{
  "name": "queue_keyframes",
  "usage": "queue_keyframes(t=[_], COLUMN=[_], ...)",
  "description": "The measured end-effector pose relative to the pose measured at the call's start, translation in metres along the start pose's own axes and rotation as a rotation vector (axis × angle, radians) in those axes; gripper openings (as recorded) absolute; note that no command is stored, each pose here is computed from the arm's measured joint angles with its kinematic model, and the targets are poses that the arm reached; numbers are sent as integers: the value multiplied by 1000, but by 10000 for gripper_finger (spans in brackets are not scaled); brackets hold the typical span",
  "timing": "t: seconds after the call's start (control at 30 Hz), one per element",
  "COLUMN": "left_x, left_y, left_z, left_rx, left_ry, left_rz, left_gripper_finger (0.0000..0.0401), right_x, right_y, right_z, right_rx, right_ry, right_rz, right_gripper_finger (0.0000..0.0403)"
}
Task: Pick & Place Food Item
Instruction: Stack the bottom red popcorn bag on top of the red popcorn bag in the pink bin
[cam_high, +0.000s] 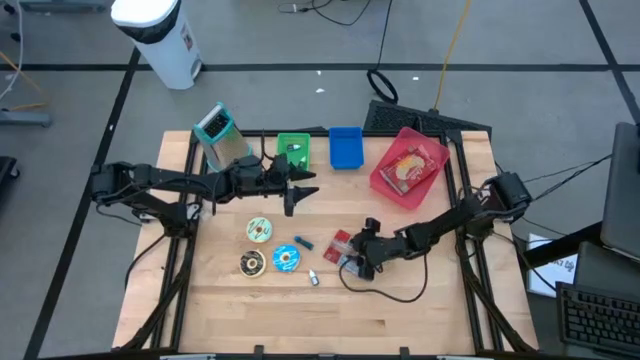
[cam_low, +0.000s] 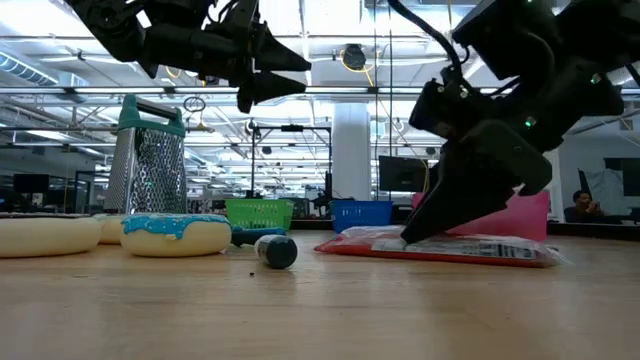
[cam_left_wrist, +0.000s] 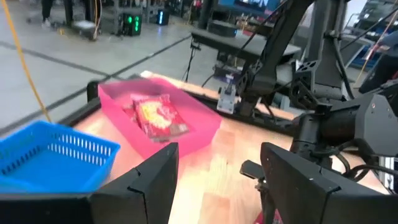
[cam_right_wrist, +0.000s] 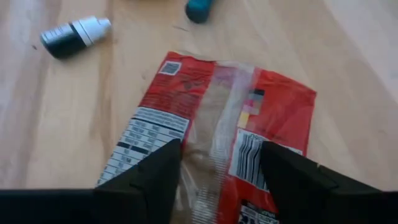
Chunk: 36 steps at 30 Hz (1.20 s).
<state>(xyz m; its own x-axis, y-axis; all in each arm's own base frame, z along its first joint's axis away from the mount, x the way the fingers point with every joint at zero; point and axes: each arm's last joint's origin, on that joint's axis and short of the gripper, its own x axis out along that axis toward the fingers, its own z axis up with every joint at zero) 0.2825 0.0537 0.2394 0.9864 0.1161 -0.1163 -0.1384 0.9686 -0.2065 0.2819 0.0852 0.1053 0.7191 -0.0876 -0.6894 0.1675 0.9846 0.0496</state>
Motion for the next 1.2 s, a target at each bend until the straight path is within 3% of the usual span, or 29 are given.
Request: queue_keyframes(t=[0.13, 0.3, 0.37, 0.53, 0.77, 0.9, 1.03, 1.2], left_x=[0, 0, 0, 0, 0, 0, 0, 0], left_y=[-2, -2, -1, -1, -1, -1, -3, -15], left_z=[-3, -3, -3, -3, -3, -3, -3, 5], left_rx=[-12, -10, -3, 7, 14, 14, 12, 37], left_ry=[25, 27, 28, 29, 29, 29, 24, -47], left_rz=[4, 7, 9, 9, 9, 9, -15, -169], left_gripper_finger=[230, 230, 230, 230, 230, 230, 230, 230], right_x=[10, 17, 17, 12, -25, -54, -76, -93], right_y=[-1, -5, -5, -5, -5, -8, -8, -14], right_z=[-12, -25, -25, -18, 25, 45, 49, 48], right_rx=[23, 6, -6, -26, -140, -184, -264, -276], right_ry=[61, 149, 152, 125, -122, -327, -508, -703], right_rz=[-12, -38, -37, -11, 110, 270, 521, 732], right_gripper_finger=[157, 40, 12, 2, 0, 0, 0, 0])
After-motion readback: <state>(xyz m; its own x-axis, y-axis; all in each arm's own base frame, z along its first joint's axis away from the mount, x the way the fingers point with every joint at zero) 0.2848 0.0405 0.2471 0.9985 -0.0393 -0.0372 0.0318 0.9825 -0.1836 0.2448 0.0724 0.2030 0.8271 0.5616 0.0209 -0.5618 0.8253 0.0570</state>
